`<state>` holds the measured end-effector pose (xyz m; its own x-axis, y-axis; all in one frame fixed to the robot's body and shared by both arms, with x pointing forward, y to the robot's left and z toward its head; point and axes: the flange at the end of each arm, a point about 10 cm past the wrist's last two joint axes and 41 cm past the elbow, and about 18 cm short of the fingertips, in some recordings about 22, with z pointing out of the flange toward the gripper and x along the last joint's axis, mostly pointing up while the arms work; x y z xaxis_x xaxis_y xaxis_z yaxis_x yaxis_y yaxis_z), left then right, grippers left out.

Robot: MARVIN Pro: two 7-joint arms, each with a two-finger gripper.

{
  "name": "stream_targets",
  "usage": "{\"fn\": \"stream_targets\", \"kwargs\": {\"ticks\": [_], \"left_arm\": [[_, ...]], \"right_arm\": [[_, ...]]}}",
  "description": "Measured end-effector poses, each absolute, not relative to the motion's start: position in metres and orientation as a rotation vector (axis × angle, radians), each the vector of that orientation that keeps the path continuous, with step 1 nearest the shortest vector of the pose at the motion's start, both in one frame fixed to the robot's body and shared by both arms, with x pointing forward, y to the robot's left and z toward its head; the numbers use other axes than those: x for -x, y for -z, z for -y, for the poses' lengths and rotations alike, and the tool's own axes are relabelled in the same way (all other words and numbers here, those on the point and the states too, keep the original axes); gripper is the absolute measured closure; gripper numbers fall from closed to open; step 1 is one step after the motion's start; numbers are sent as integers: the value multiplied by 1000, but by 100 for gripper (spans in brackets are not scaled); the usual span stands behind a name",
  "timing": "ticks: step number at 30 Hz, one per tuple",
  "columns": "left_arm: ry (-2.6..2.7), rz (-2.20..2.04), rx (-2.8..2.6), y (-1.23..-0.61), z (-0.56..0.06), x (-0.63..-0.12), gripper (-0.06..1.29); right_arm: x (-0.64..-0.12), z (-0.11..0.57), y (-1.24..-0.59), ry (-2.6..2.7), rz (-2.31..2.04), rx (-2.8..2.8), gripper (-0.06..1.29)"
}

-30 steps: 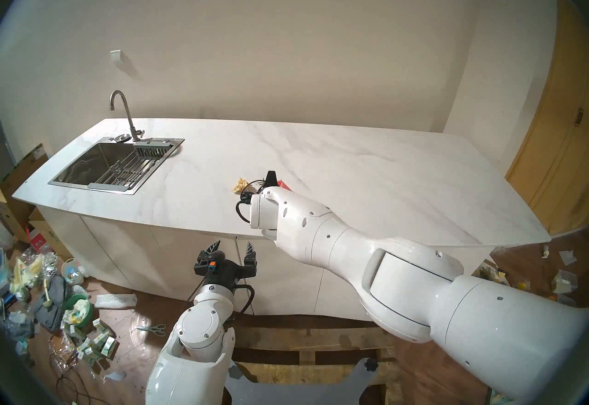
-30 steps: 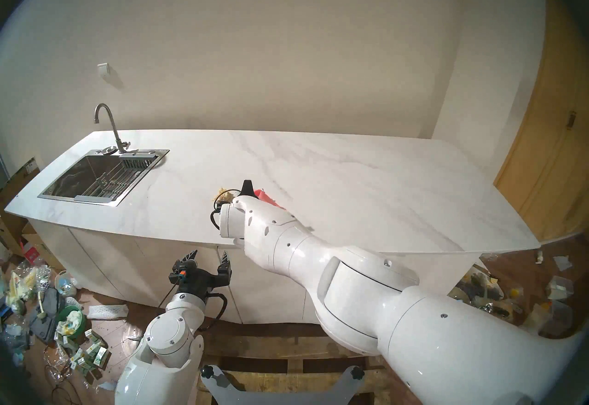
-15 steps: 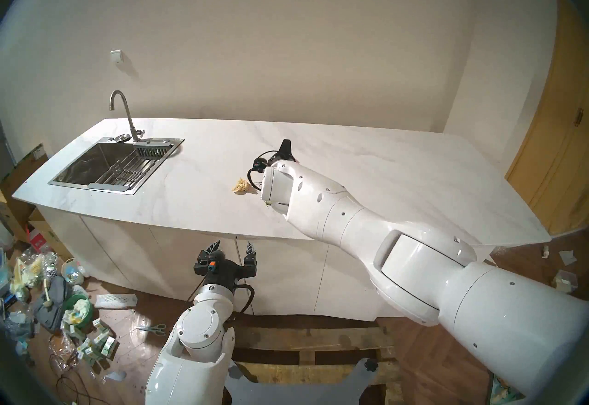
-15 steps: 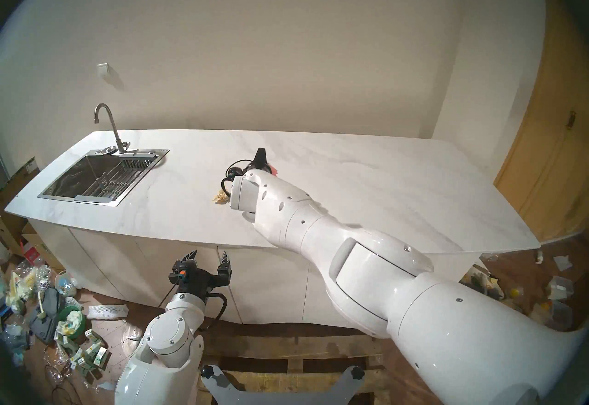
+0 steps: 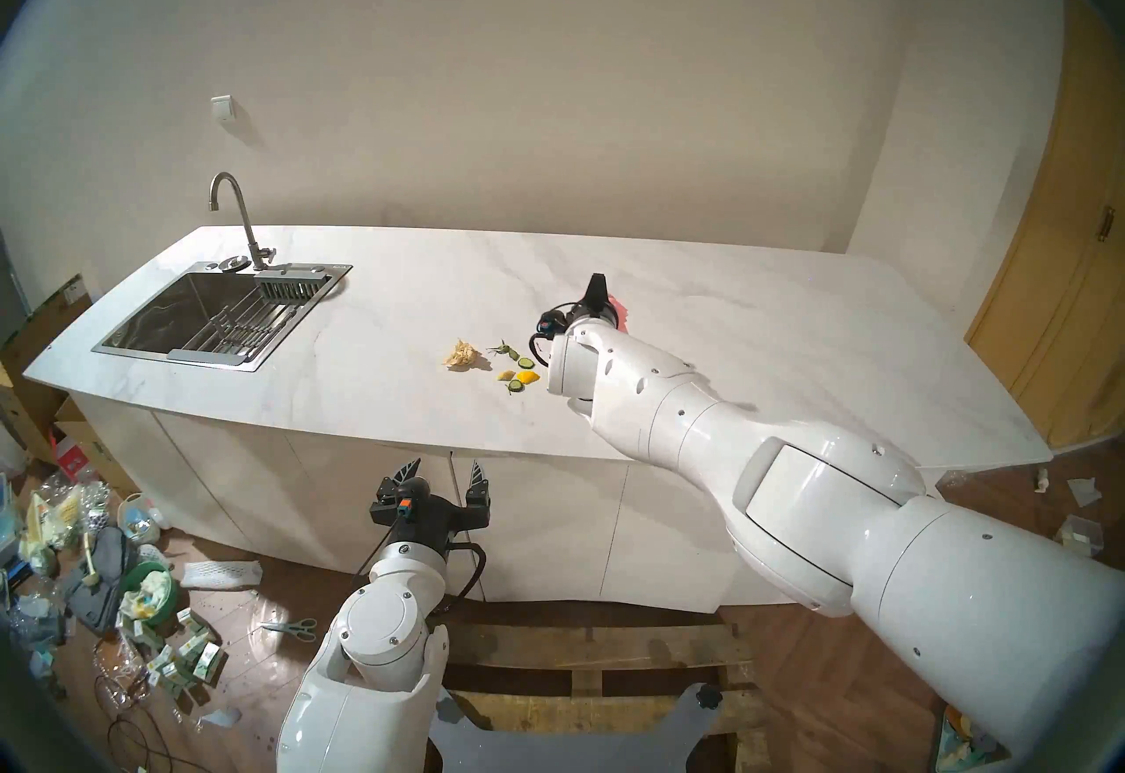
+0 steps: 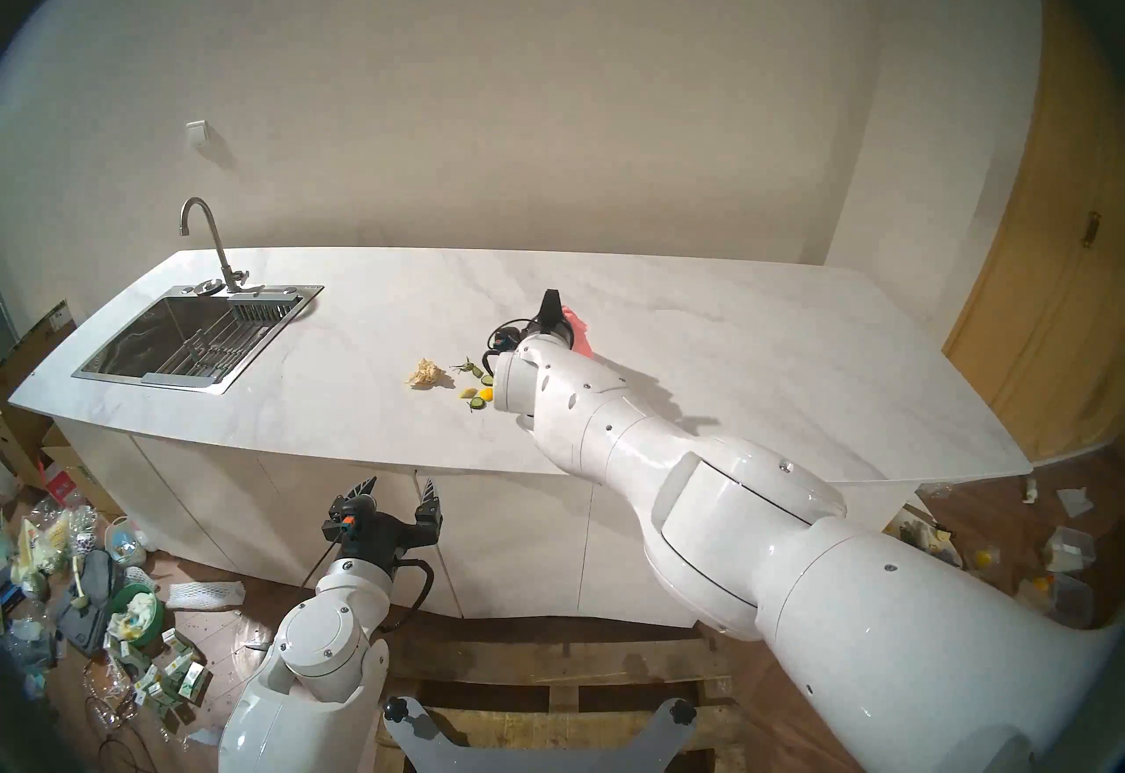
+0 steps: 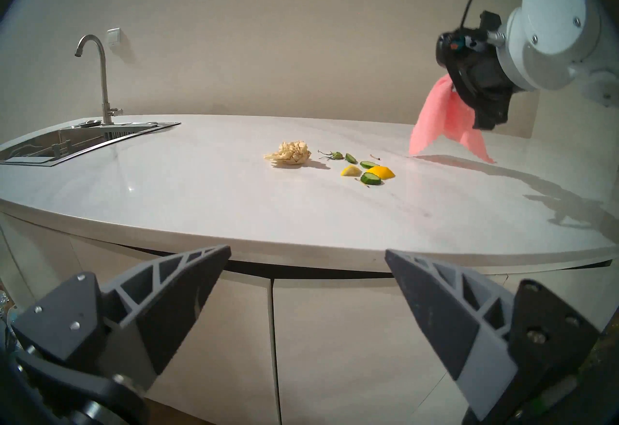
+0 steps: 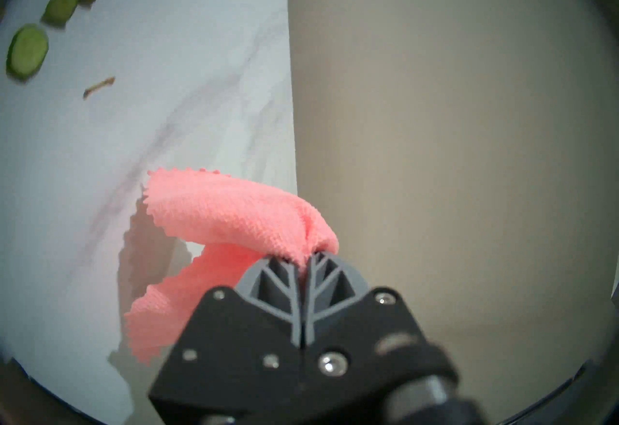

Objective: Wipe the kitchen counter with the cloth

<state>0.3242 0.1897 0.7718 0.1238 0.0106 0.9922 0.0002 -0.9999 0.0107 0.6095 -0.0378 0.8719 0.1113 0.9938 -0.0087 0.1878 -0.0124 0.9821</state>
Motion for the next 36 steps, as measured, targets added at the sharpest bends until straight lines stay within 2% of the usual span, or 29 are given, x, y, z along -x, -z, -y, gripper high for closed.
{"fn": "stream_targets", "kwargs": {"ticks": [12,36], "left_arm": [[-2073,-11,-2351,-771,-190,-324,-2],[-2068,-11,-2356,-769,-190,-324,-2]], "right_arm": [[-588,16,-820,-958,-1410,-1470,125],[-555,-94,-838,-1103,-1592,-1455,125]]}}
